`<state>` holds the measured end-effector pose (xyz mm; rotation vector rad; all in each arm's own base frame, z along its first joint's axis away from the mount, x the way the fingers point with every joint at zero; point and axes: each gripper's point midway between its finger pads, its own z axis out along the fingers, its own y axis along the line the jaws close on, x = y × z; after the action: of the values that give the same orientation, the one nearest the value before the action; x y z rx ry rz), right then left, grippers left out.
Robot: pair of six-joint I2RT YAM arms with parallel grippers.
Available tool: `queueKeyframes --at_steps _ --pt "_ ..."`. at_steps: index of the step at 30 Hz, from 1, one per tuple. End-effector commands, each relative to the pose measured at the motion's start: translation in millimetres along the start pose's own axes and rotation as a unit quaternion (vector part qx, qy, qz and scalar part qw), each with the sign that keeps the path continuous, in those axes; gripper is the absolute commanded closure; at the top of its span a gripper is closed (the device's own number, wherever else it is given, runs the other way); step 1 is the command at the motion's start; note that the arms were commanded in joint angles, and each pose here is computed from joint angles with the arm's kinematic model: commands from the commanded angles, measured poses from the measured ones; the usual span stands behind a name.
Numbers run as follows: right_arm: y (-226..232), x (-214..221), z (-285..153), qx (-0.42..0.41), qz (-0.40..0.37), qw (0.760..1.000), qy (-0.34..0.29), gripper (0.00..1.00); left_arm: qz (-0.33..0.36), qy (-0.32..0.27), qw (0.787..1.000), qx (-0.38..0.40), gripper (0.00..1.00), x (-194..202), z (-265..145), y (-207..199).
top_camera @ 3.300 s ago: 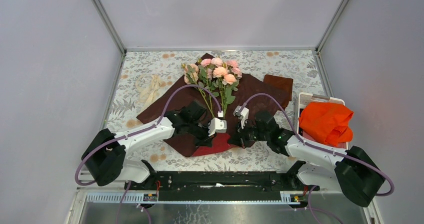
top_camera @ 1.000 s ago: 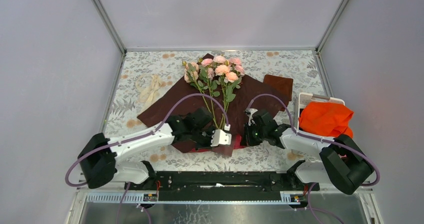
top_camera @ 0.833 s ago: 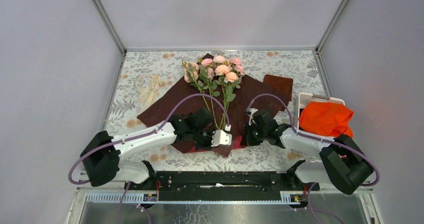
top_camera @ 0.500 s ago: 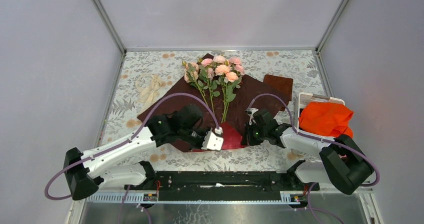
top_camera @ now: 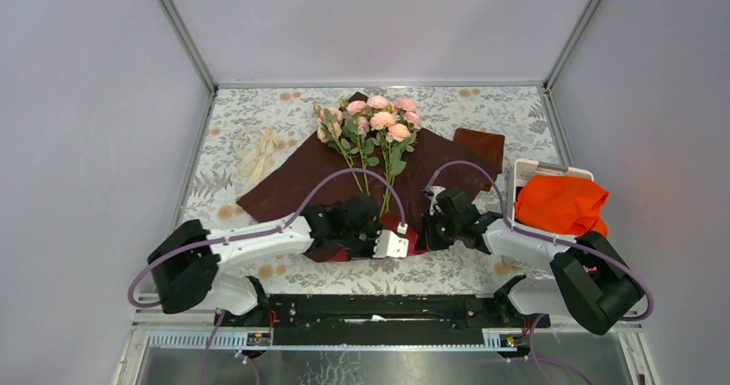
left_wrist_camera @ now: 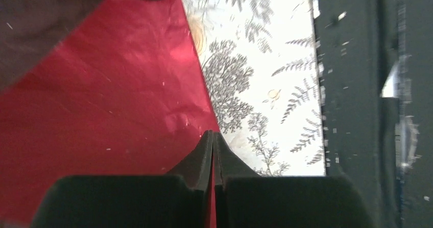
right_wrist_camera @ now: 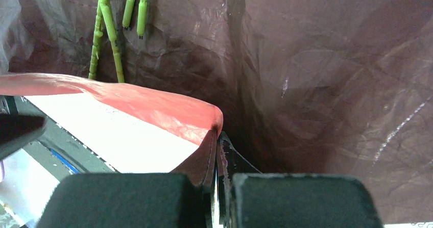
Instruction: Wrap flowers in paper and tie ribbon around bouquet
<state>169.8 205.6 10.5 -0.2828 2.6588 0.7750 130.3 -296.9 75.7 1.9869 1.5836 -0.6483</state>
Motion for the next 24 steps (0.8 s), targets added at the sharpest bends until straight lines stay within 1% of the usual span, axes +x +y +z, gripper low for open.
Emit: queueKeyframes --at_steps 1,7,12,17,21,24 --pt "0.5 -4.0 -4.8 0.002 -0.003 1.000 0.004 1.00 -0.014 0.030 0.999 -0.029 0.97 33.6 13.8 14.4" --pt "-3.1 -1.0 -7.1 0.006 -0.002 1.000 0.004 1.00 -0.046 0.048 0.998 -0.013 0.97 74.3 -2.1 -5.4" --pt "-7.2 1.1 -6.1 0.010 0.000 1.000 0.007 1.00 -0.035 0.079 0.996 0.005 0.97 108.3 -14.7 -35.8" --pt "-7.9 -0.1 -5.1 0.011 0.000 1.000 0.011 1.00 -0.020 0.131 0.991 -0.006 0.98 140.6 -22.9 -41.3" --pt "-7.5 -1.3 -6.5 0.010 -0.002 1.000 0.012 1.00 -0.036 0.145 0.988 -0.027 0.99 152.4 -39.9 -32.0" --pt "-6.1 -1.8 -7.1 0.008 -0.005 1.000 0.016 1.00 -0.030 0.168 0.985 -0.027 0.99 164.3 -53.7 -35.7"
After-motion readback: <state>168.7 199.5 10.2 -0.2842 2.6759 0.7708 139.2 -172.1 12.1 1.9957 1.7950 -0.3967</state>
